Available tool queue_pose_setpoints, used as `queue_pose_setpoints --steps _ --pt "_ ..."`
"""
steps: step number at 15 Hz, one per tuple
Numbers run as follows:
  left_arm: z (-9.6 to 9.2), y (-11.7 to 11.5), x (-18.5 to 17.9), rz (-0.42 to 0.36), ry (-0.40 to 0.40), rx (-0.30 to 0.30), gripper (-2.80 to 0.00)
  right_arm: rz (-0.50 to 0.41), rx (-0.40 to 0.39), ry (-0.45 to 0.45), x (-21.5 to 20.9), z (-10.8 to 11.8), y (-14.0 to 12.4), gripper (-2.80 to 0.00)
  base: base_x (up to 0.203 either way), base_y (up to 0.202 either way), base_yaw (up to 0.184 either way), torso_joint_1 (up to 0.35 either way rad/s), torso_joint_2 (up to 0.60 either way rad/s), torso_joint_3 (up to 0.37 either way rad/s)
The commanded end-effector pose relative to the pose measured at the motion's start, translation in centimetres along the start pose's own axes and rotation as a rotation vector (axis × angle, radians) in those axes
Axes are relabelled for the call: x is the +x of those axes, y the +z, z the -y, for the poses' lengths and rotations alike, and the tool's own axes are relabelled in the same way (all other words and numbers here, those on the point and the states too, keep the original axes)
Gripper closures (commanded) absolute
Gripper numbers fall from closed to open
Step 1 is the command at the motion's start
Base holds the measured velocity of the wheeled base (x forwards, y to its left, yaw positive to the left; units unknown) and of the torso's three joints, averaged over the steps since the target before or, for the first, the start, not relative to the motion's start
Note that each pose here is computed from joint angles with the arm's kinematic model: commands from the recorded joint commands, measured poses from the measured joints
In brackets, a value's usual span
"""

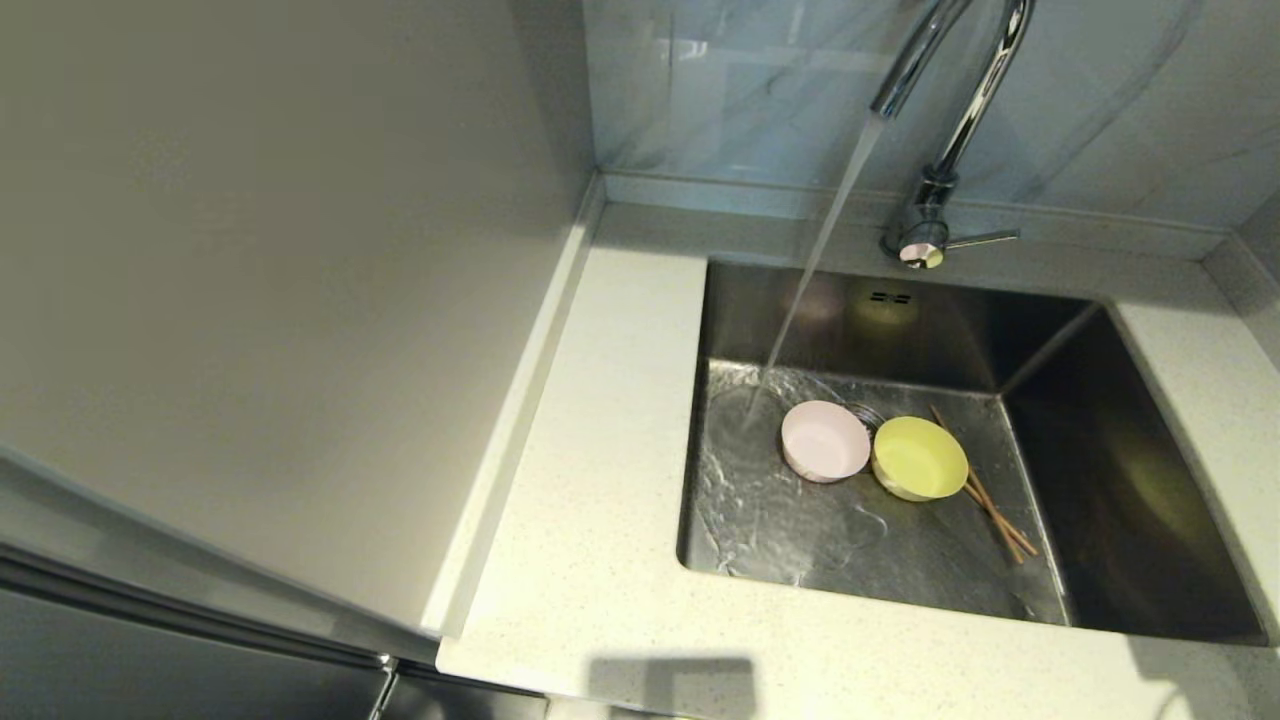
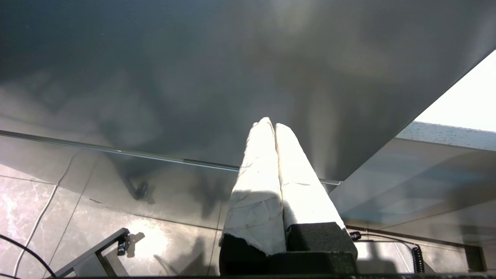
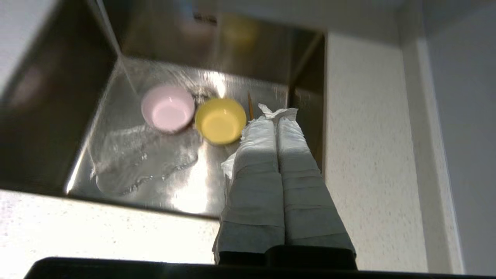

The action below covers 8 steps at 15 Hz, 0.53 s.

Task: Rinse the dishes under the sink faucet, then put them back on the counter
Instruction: Wait for the water to rinse the bowl

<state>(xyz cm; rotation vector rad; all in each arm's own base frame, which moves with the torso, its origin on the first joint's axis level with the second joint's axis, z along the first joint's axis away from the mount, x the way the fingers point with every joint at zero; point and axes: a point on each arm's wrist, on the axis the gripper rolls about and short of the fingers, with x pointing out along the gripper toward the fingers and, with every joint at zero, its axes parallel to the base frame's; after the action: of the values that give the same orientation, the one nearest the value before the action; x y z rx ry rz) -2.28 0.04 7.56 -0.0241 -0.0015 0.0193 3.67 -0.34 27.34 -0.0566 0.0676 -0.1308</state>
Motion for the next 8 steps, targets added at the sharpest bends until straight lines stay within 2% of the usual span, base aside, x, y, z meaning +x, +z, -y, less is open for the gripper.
queue_pose_setpoints --steps 1,3,8 --pt "0.0 0.0 0.0 0.003 0.0 -0.001 0.0 0.142 -0.001 0.014 -3.5 0.3 -1.7 0.0 0.0 0.0 0.0 0.0 0.0 0.0" --pt "0.0 0.0 0.0 0.003 0.0 -0.001 0.0 0.206 -0.01 0.016 -5.3 0.4 -3.3 0.0 0.0 0.0 0.0 0.0 0.0 0.0" --pt "0.0 0.0 0.0 0.003 0.0 -0.001 0.0 0.259 -0.014 0.012 -7.3 0.5 -7.0 0.0 0.0 0.0 0.0 0.0 0.0 0.0"
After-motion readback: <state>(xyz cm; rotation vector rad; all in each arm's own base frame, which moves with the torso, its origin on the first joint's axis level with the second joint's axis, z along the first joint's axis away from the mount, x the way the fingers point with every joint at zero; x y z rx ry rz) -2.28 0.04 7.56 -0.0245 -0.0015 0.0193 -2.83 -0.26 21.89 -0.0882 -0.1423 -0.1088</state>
